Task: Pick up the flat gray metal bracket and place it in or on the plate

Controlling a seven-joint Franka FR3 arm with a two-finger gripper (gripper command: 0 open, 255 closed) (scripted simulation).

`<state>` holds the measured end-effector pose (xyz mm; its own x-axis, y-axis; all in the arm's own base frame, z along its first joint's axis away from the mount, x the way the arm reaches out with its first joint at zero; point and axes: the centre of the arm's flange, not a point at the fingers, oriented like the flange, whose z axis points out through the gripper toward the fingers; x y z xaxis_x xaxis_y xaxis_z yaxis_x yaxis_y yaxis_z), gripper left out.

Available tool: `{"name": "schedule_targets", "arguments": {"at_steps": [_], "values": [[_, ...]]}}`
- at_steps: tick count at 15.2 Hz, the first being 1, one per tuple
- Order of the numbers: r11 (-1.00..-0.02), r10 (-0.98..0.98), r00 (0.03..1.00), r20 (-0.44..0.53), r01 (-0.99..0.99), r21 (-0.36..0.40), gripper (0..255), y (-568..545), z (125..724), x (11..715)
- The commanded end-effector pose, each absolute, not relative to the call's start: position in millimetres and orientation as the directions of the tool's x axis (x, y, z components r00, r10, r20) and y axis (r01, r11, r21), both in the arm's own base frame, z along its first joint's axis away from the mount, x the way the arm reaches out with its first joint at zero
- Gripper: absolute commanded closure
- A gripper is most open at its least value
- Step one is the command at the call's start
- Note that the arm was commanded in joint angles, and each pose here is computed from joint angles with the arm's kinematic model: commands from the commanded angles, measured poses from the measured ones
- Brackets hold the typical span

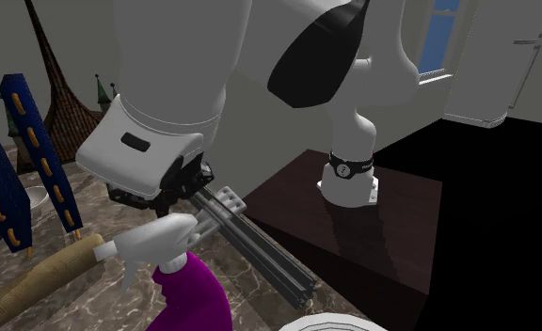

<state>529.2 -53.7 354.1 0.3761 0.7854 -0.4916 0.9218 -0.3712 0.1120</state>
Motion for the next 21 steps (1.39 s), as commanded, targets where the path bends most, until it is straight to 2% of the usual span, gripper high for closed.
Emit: {"name": "schedule_targets", "arguments": {"at_steps": [1,3,5,8,11,21], "values": [[-0.371,0.785,0.376,-0.492,0.922,0.112,0,-53.7,354.1,529.2],[-0.604,0.682,0.577,-0.450,0.791,0.098,0,-84.4,342.3,534.7],[-0.793,0.528,0.743,-0.412,0.604,0.072,0,-115.0,328.9,532.3],[-0.968,0.228,0.901,-0.368,0.250,0.013,0,-155.7,306.1,514.7],[-0.990,-0.104,0.932,-0.348,-0.132,-0.057,0,-184.2,280.9,484.4],[-0.990,-0.104,0.932,-0.348,-0.132,-0.057,0,-180.3,243.5,470.9]]}}
